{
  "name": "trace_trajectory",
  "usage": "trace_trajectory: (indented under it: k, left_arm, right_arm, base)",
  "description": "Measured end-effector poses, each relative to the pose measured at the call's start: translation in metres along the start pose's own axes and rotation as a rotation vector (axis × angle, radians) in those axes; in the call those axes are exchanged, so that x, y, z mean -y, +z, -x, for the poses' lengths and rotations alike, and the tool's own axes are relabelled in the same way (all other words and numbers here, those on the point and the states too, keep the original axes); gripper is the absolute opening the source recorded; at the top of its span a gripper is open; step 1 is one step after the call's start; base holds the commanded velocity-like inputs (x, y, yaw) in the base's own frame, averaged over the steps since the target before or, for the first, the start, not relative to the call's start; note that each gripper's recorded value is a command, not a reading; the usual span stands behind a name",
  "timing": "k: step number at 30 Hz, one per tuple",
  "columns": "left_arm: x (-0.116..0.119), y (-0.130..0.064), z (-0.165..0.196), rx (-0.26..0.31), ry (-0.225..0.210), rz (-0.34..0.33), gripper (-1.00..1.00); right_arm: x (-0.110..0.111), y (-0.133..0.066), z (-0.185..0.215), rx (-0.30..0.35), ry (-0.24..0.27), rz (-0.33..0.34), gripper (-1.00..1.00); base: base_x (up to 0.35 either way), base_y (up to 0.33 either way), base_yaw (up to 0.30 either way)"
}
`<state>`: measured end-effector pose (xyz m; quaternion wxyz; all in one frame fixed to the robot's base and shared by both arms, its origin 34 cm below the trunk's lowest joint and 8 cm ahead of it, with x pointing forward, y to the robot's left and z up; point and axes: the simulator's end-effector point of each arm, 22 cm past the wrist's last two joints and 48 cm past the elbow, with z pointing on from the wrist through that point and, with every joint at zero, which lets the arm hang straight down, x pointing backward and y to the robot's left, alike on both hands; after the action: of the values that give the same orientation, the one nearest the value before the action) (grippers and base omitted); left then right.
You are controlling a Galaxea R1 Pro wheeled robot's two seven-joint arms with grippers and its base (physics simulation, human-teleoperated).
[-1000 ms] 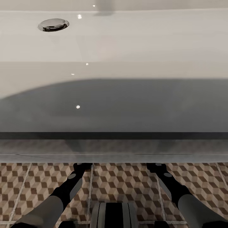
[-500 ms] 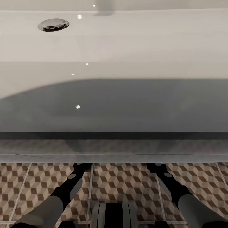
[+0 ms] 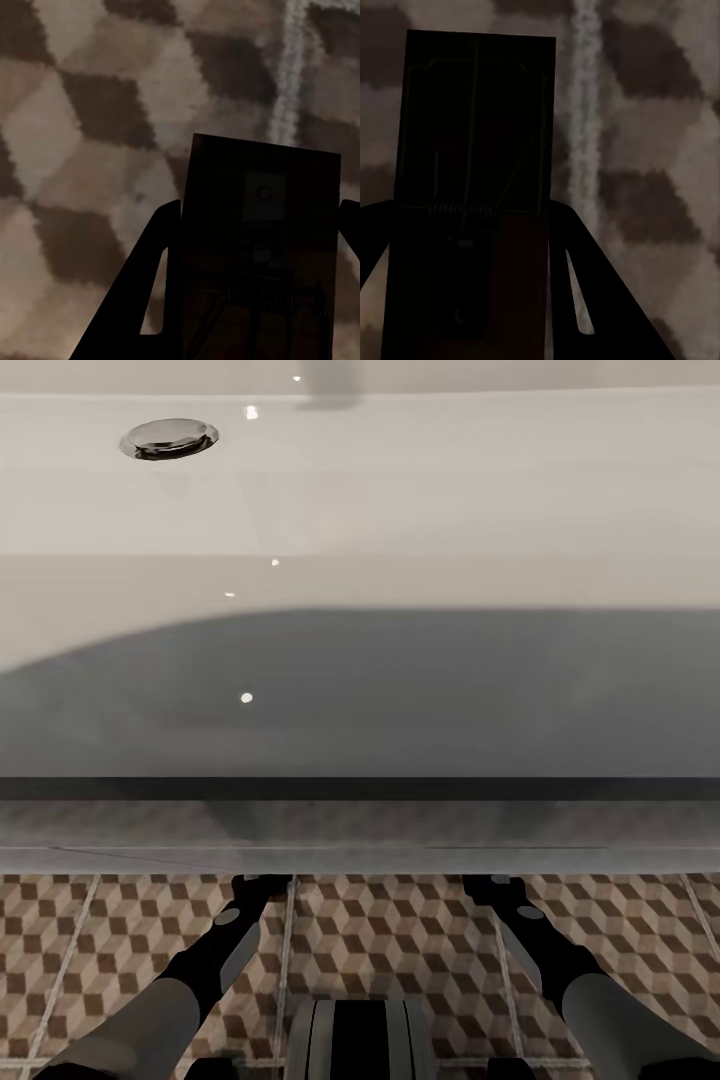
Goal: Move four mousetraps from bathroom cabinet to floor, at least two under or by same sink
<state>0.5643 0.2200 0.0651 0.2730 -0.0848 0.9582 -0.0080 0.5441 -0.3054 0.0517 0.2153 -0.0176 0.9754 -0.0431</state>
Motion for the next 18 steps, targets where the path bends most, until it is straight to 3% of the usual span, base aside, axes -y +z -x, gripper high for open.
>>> trace_trajectory:
  k: [16, 17, 18]
  left_arm:
    - [-0.0006, 0.0000, 0.0003, 0.001, 0.001, 0.001, -1.00]
    - [-0.0005, 0.0000, 0.0001, 0.000, 0.001, 0.001, -1.00]
    - [-0.0003, 0.0000, 0.0002, 0.001, 0.000, 0.001, -1.00]
  right_arm:
    - [0.0000, 0.0000, -0.0002, 0.000, 0.000, 0.000, -1.00]
    - [0.0000, -0.0001, -0.0003, 0.000, 0.000, 0.000, 1.00]
    - [-0.0004, 0.0000, -0.0001, 0.000, 0.004, 0.002, 1.00]
  base:
    - [0.000, 0.000, 0.000]
    - [0.000, 0.000, 0.000]
    - [0.000, 0.000, 0.000]
